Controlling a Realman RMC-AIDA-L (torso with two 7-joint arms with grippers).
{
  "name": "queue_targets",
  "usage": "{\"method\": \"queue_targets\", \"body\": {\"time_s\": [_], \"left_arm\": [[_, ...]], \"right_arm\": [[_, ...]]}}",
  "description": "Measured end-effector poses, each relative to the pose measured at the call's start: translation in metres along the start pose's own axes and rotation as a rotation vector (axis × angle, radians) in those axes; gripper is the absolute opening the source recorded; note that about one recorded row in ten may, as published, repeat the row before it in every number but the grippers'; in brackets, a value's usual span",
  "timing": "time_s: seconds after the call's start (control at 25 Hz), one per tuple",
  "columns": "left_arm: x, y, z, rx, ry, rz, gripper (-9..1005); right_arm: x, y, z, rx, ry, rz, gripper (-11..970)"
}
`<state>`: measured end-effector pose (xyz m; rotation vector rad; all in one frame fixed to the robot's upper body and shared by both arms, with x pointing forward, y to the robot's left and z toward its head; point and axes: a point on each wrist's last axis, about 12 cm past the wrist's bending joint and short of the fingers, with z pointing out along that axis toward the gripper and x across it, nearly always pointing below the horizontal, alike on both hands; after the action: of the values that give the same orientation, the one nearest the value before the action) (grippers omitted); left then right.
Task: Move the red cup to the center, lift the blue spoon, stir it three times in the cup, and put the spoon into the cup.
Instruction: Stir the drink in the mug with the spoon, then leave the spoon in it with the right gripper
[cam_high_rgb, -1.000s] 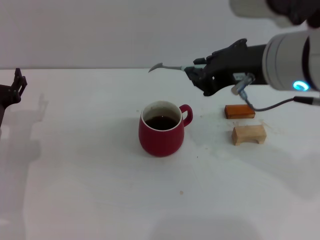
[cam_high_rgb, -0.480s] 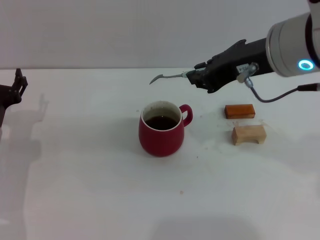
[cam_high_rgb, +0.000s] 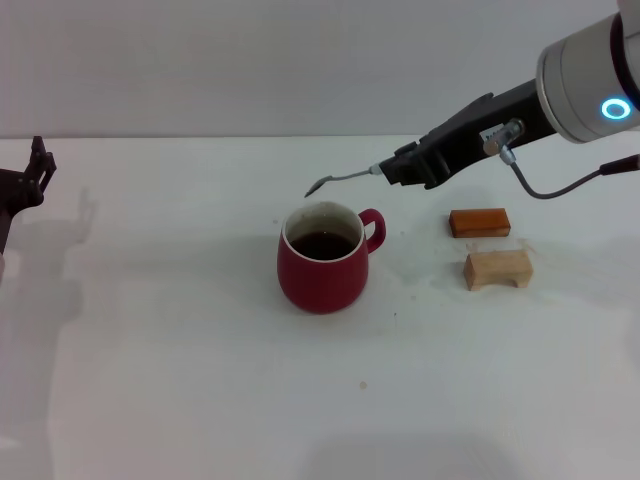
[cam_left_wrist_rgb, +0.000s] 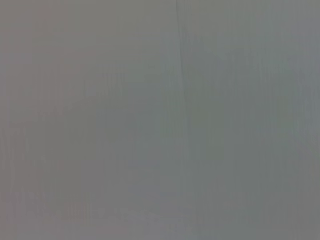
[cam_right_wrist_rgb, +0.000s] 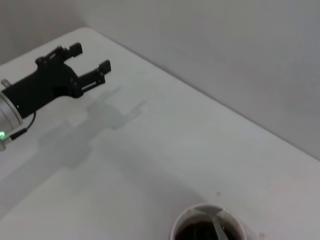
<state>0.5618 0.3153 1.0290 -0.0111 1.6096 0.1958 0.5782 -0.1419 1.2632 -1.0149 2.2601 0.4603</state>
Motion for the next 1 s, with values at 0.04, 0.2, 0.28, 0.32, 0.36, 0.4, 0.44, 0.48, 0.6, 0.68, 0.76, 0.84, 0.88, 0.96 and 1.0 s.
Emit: {"method": "queue_targets", "body": {"time_s": [0.04, 0.2, 0.28, 0.32, 0.36, 0.4, 0.44, 0.48, 0.6, 0.68, 0.76, 0.84, 0.88, 0.96, 1.0], "left_arm": [[0.0, 0.0, 0.0, 0.0, 0.0, 0.0, 854], [0.0, 0.0, 0.0, 0.0, 0.0, 0.0, 854], [0.0, 0.0, 0.0, 0.001, -0.001, 0.0, 854], [0.0, 0.0, 0.0, 0.001, -0.001, 0.0, 854], [0.0, 0.0, 0.0, 0.001, -0.001, 0.0, 854], [0.0, 0.0, 0.0, 0.001, -0.001, 0.0, 854], [0.0, 0.0, 0.0, 0.001, -0.001, 0.0, 855], [0.0, 0.0, 0.0, 0.001, -0.001, 0.0, 855], [-0.001, -0.001, 0.001, 0.002, -0.003, 0.0, 855], [-0.001, -0.001, 0.001, 0.002, -0.003, 0.0, 855], [-0.002, -0.001, 0.002, 0.003, -0.006, -0.002, 855], [-0.002, -0.002, 0.002, 0.003, -0.008, -0.004, 855], [-0.002, -0.001, 0.002, 0.003, -0.01, -0.014, 855], [-0.002, -0.001, 0.002, 0.003, -0.01, -0.019, 855], [-0.002, -0.001, 0.002, 0.003, -0.01, -0.019, 855]], "right_arm": [[0.0, -0.001, 0.001, -0.003, 0.008, 0.001, 245], [0.001, -0.008, 0.005, -0.014, 0.039, 0.009, 246], [0.0, -0.011, 0.008, -0.021, 0.054, 0.011, 247], [0.0, -0.013, 0.009, -0.026, 0.062, 0.014, 247], [0.0, -0.015, 0.011, -0.03, 0.068, 0.016, 248], [-0.001, -0.016, 0.012, -0.034, 0.075, 0.017, 248], [-0.001, -0.018, 0.014, -0.038, 0.084, 0.02, 249], [-0.001, -0.02, 0.016, -0.041, 0.091, 0.022, 249], [-0.001, -0.024, 0.022, -0.055, 0.116, 0.022, 250], [-0.002, -0.026, 0.027, -0.064, 0.131, 0.022, 251], [-0.003, -0.028, 0.032, -0.075, 0.146, 0.023, 252], [-0.004, -0.03, 0.038, -0.081, 0.155, 0.021, 253], [-0.004, -0.031, 0.041, -0.083, 0.159, 0.02, 253], [-0.007, -0.034, 0.049, -0.086, 0.174, 0.014, 254], [-0.007, -0.034, 0.049, -0.086, 0.174, 0.014, 254]]}}
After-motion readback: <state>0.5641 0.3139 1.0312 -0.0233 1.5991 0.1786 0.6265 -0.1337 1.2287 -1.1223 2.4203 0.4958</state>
